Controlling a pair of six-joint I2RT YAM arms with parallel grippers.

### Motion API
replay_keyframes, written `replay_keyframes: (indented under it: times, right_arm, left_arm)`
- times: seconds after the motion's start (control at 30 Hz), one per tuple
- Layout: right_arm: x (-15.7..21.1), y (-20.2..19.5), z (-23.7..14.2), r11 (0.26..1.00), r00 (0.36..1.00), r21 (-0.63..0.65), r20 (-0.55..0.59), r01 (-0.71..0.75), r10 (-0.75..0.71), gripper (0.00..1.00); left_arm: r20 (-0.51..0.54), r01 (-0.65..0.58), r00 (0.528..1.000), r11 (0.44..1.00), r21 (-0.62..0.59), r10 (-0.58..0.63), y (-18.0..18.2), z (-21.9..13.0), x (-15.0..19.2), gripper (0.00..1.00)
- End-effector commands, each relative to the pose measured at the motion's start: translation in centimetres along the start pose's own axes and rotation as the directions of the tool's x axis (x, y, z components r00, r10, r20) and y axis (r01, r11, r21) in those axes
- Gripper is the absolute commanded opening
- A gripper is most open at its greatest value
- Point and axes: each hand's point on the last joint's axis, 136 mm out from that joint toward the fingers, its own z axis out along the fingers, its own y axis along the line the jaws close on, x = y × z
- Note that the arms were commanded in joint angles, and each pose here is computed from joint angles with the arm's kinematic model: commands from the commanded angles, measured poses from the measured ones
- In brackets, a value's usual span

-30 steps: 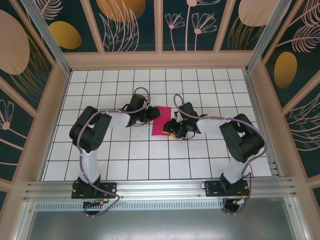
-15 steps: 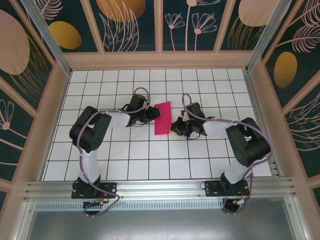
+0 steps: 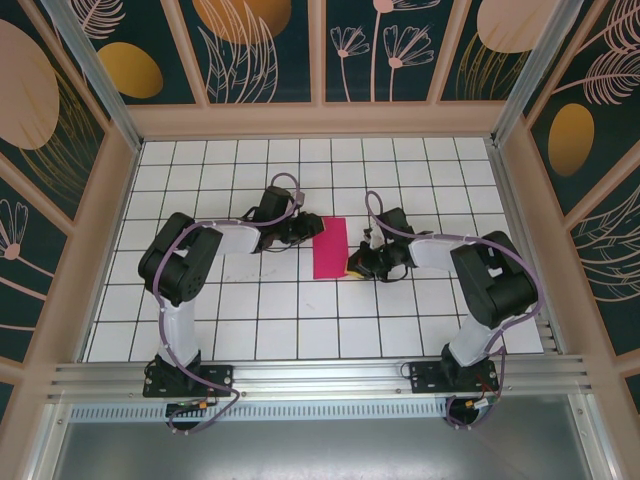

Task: Fold a paper plane with a square sheet of paper (pick it up from the middle)

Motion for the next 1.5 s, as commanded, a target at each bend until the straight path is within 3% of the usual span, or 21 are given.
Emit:
replay_keyframes:
  times: [0.0, 0.4, 0.9, 1.47]
  right_arm:
    - [-0.3, 0.5, 0.0, 1.000, 1.000, -0.012, -0.016, 0.009, -0.009, 0.00]
    - [-2.6, 3.2, -0.5, 0.995, 0.996, -0.103, 0.084, 0.007, 0.002, 0.00]
    - [-4.8, 6.7, 1.0, 0.980, 0.992, -0.189, 0.119, 0.056, -0.034, 0.00]
    - [-6.5, 5.9, 3.4, 0.987, 0.990, -0.153, 0.140, 0.050, -0.028, 0.00]
  left_arm:
    - [-0.010, -0.045, 0.999, 0.999, 0.006, 0.045, -0.5, 0.8, -0.3, 0.30]
    - [-0.034, 0.002, 0.999, 0.977, -0.213, -0.009, 5.1, 1.3, 1.1, 0.28]
    - [-0.042, -0.015, 0.999, 0.977, -0.212, 0.006, 5.1, 1.5, 1.0, 0.28]
    - [-0.014, -0.035, 0.999, 0.982, -0.184, 0.033, 3.3, 1.1, -0.3, 0.28]
